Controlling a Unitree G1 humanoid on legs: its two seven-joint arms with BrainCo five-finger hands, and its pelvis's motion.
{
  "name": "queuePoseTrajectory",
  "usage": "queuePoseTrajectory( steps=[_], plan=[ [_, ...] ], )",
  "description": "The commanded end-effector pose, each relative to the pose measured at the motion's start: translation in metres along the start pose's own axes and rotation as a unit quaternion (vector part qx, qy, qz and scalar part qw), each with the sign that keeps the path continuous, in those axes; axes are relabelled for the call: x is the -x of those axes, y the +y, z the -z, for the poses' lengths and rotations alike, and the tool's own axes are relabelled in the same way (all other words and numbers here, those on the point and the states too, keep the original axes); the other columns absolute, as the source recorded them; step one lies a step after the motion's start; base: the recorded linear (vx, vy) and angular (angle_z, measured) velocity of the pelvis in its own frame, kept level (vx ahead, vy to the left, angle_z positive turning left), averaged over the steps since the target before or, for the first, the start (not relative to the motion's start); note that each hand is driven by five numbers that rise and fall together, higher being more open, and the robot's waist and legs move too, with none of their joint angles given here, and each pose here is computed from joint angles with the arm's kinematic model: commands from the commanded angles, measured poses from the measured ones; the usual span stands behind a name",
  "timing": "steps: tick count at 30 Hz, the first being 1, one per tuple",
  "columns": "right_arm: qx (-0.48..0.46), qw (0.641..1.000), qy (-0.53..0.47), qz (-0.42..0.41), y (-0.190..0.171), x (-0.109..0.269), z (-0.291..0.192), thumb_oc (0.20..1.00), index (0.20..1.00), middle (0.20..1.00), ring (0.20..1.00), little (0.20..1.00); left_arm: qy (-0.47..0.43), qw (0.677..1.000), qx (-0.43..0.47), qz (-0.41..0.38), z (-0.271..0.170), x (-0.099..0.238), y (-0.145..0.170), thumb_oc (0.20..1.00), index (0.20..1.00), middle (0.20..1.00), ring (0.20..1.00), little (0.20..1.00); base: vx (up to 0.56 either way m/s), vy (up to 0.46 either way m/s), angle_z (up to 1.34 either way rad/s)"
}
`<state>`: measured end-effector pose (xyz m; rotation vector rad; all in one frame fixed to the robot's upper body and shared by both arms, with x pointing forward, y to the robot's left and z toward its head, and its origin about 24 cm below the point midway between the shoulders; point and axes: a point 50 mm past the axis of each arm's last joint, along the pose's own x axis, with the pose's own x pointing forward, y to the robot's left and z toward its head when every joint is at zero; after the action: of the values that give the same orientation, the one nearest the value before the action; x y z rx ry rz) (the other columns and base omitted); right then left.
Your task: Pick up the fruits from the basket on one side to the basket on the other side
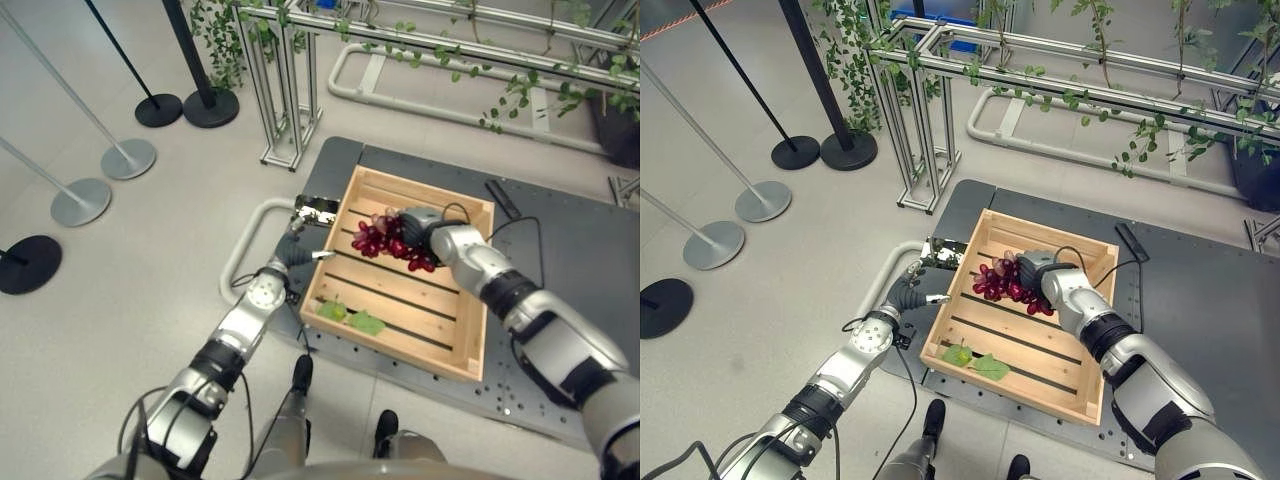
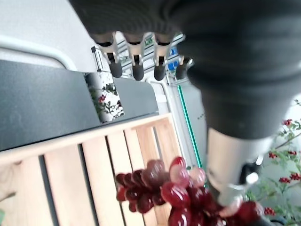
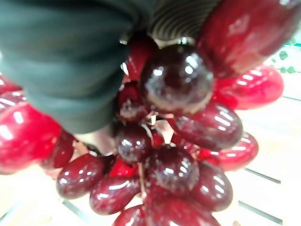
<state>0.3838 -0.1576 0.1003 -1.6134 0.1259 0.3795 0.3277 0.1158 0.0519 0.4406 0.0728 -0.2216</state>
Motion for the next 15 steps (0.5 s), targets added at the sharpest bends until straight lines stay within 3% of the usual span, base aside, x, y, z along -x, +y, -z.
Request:
queuePoseTrajectory(
  steps=[1,15],
  plan=[
    [0.009,0.997,-0.002,0.076,-0.039,0.001,-0.002,0.200,0.200,0.200,0.200,0.200,-0.030,0.999,-0.044,-0.003,-0.012,-0.005,0.003,1.000,1.000,1.000,1.000,1.000,0.00,0.000,0.00],
    [-0.017,0.995,-0.030,0.094,-0.042,-0.001,-0.019,0.200,0.200,0.200,0.200,0.200,-0.021,0.997,-0.070,0.014,-0.011,-0.009,-0.014,1.000,1.000,1.000,1.000,1.000,0.00,0.000,0.00]
  ],
)
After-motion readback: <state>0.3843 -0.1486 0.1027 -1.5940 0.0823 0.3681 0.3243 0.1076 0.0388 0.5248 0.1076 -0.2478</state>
